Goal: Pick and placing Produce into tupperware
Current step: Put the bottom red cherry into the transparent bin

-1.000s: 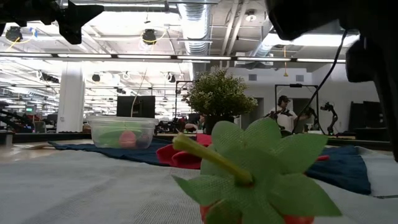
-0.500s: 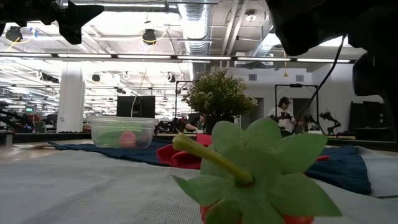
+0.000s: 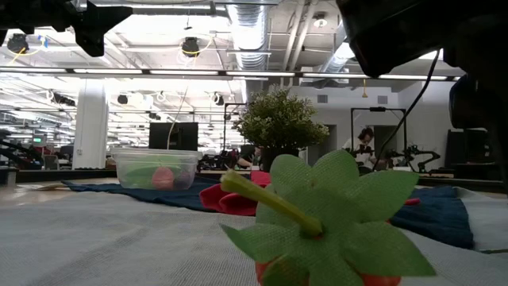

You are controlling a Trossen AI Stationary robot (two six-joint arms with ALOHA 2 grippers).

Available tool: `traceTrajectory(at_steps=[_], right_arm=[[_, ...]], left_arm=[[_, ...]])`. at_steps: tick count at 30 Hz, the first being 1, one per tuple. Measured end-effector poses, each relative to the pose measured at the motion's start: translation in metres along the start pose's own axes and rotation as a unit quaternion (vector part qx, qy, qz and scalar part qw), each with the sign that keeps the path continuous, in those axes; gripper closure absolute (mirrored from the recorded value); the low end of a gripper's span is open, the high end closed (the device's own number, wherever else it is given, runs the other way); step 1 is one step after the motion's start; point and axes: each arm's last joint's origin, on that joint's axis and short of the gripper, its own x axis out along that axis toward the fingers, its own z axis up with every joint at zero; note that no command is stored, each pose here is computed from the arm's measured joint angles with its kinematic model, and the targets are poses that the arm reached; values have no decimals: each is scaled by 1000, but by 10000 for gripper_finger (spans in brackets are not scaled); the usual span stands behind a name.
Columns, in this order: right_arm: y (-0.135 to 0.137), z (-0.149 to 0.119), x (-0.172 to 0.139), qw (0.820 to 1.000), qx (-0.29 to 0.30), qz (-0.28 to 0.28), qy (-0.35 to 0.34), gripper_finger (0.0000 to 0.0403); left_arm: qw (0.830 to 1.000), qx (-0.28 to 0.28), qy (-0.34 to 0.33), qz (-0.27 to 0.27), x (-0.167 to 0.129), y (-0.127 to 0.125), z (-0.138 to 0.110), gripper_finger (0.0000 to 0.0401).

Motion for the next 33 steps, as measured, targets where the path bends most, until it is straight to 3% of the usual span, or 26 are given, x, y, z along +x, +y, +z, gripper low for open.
traceTrajectory(at_steps=[8,33], right_arm=[[0,0,0,1000,-8,1,0,388],[-1,20,-17,998,-52,-25,-31,393]], left_arm=[[1000,-2,0,0,0,0,0,179],[1000,-2,0,0,0,0,0,179]])
